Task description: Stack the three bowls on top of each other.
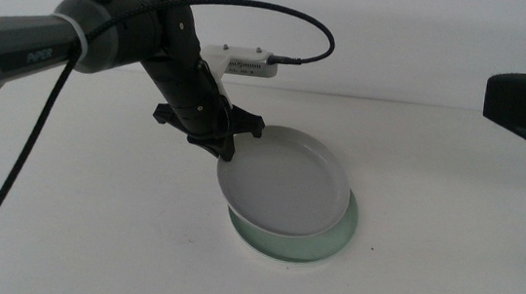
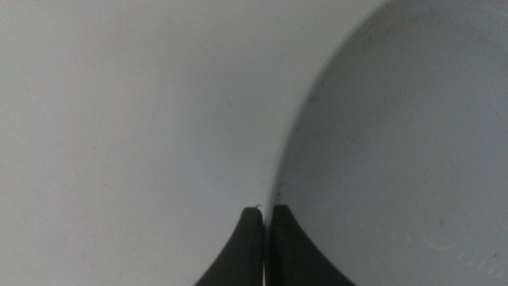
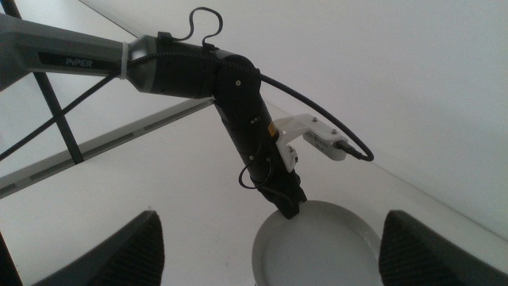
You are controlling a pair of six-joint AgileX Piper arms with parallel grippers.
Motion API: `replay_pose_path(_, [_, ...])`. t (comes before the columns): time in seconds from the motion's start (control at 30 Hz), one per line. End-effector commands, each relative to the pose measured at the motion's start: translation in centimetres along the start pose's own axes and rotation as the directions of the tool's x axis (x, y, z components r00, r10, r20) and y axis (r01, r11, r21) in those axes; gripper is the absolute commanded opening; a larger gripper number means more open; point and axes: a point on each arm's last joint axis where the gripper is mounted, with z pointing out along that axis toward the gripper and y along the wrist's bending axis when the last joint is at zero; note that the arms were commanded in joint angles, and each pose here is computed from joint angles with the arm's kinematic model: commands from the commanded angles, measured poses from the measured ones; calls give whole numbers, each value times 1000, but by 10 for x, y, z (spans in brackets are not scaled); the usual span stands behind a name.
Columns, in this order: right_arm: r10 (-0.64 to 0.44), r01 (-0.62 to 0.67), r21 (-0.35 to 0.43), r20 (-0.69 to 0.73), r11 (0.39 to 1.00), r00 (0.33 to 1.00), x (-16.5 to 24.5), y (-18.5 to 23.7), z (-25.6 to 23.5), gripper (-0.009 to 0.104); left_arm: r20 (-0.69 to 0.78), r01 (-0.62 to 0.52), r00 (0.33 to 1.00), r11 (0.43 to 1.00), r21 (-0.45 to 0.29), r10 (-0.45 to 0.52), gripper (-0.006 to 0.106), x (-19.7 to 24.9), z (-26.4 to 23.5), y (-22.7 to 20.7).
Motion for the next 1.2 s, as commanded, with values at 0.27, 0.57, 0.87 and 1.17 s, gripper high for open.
replay_pose_path(0.27, [2,-2,3,6,1000,1000,1,0,0,86,-24,-7,1000,1000,6,7,-2,2,11,-3])
replay_pose_path(0.57, [2,-2,3,6,1000,1000,1,0,0,86,-15,-1,1000,1000,16,1,-2,1,17,-7])
replay_pose_path(0.87, [2,-2,3,6,1000,1000,1,0,0,86,-15,11,1000,999,35,-11,36,1,17,-9])
replay_pose_path(1.17, [2,-2,3,6,1000,1000,1,0,0,86,38,-39,999,999,27,38,94,-12,-24,-18])
